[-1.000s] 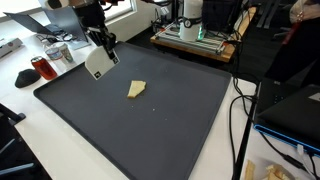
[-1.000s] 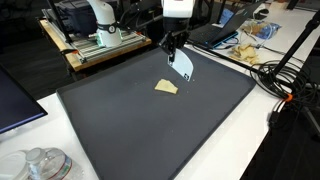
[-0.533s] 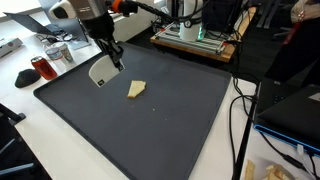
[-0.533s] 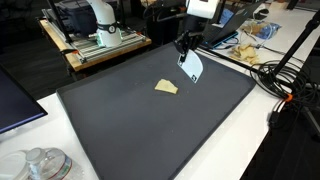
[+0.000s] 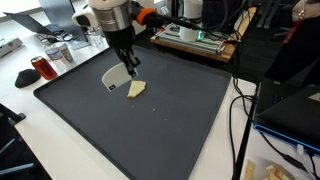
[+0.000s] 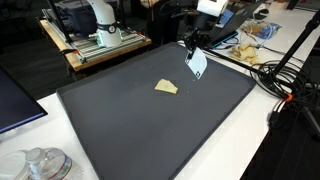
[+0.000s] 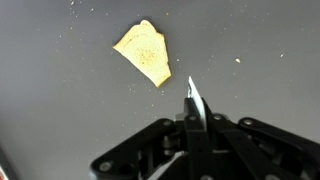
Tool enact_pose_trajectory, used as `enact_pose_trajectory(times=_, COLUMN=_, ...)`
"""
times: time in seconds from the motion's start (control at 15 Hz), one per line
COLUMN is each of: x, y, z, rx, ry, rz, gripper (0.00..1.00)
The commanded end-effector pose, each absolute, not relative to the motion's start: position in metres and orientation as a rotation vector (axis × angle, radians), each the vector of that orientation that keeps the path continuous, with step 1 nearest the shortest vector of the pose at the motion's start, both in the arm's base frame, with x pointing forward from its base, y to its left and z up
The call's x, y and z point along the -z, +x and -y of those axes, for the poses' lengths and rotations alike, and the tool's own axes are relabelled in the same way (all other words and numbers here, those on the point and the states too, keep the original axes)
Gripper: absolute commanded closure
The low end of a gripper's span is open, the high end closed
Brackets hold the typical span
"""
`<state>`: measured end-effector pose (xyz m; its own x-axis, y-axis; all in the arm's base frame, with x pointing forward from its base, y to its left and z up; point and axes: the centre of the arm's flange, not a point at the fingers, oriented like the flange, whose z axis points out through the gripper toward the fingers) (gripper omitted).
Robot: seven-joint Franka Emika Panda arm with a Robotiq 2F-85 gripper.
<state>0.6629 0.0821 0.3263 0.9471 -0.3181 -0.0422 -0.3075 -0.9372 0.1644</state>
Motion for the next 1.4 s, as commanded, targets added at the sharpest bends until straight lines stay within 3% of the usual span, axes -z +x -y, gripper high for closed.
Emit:
enact_pose_trajectory(times=0.0, x=-0.322, y=0.633, z=-0.097, rx=0.021, ry=2.901, rz=0.533, gripper=0.99)
enact_pose_trajectory(times=0.6, x=-0.277, y=0.587, z=-0.031, rx=0.024, ry=3.004, rz=0.711, gripper=0.99)
enact_pose_trajectory(times=1.33, x=-0.232, y=0.572, z=-0.011, rx=0.031, ry=3.062, rz=0.826, gripper=0.99)
